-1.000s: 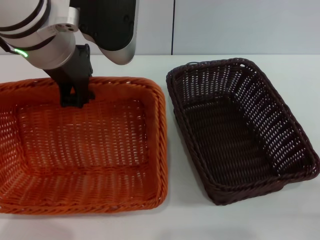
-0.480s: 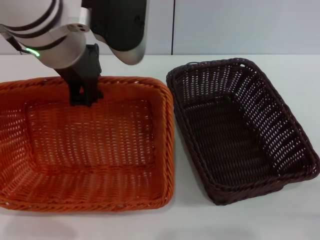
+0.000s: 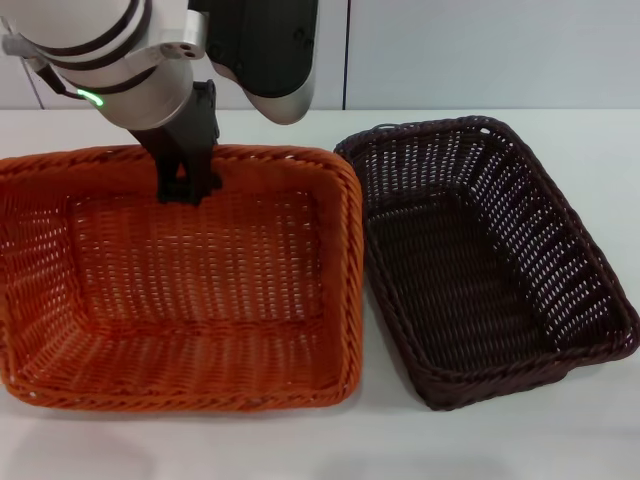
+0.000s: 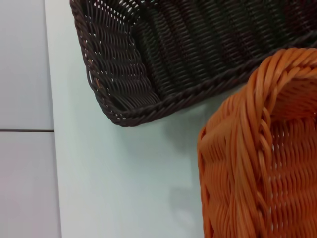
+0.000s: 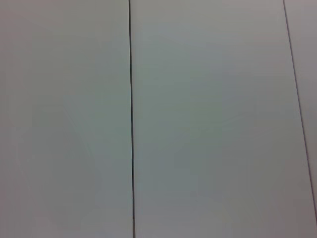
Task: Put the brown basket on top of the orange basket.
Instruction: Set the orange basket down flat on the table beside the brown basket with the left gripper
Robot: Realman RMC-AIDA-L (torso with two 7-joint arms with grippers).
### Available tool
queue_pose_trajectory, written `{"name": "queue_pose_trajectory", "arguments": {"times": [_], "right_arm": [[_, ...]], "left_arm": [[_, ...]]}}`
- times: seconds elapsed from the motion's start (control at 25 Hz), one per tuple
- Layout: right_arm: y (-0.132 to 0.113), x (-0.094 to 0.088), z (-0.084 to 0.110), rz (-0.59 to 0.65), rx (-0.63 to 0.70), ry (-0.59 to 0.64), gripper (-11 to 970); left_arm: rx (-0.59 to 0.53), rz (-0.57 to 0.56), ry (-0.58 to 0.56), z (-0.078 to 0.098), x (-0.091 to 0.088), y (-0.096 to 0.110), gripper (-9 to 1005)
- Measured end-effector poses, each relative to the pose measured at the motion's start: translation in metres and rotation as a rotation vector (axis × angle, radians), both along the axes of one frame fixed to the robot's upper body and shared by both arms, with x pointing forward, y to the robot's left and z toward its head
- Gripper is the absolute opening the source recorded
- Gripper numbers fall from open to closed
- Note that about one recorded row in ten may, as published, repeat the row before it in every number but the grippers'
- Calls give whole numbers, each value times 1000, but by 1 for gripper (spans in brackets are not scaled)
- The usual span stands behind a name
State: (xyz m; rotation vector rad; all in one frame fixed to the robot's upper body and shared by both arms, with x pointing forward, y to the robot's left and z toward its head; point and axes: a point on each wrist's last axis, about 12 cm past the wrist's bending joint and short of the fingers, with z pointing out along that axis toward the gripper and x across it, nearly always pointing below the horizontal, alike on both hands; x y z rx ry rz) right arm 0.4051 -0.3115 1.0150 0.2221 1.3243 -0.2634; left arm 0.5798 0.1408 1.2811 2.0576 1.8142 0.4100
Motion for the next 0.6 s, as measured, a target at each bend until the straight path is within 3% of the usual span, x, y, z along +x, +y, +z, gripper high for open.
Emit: {"name": "queue_pose_trajectory", "arguments": {"times": [0.6], "right_arm": [[-3,-4,-2,-7,-7,10,680]], "left_arm": [[-23,22,-11,-5,9,-9,135]]}}
